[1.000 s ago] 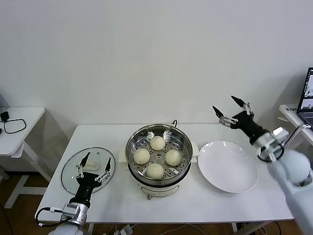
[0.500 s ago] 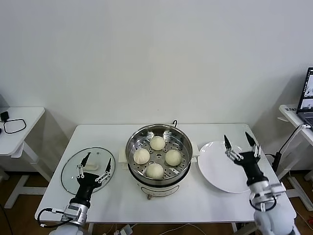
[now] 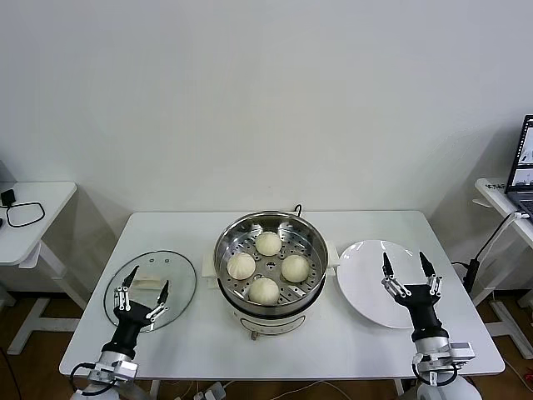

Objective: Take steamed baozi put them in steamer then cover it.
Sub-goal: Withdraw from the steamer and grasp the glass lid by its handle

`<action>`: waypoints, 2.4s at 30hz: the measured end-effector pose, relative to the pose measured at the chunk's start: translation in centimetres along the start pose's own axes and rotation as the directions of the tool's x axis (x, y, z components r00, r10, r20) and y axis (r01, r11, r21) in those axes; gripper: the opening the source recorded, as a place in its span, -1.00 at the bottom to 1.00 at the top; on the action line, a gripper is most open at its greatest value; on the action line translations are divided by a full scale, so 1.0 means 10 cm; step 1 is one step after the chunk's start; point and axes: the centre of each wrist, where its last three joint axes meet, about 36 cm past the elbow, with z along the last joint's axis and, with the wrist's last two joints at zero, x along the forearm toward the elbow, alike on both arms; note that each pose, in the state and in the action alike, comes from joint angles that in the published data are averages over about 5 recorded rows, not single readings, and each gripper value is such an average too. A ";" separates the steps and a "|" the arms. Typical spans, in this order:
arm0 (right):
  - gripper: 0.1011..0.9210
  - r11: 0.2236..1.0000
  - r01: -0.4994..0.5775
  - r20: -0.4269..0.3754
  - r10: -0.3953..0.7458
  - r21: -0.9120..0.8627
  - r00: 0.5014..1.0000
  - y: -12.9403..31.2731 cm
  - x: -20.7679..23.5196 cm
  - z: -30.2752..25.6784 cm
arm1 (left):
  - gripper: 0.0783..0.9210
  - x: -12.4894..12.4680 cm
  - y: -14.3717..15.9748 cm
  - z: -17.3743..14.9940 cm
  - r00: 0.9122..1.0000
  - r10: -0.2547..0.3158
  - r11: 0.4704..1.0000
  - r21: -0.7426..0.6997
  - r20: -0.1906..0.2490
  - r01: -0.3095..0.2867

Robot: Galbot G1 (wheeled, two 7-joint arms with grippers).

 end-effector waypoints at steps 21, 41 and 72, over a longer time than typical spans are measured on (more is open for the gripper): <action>0.76 0.999 -0.036 -0.024 0.036 -0.014 0.999 0.03 0.11 0.16 | 0.77 -0.11 0.12 0.90 0.994 0.113 0.820 -0.565 -0.001 -0.094; 0.76 0.999 -0.047 -0.037 0.047 -0.001 0.998 -0.01 0.15 0.24 | 0.77 -0.60 0.15 1.04 0.993 0.118 0.740 -0.666 -0.005 -0.091; 0.76 0.999 -0.052 -0.058 0.053 0.017 0.997 -0.05 0.16 0.41 | -0.35 -0.91 -0.02 1.12 0.991 0.133 0.725 -0.678 -0.031 -0.118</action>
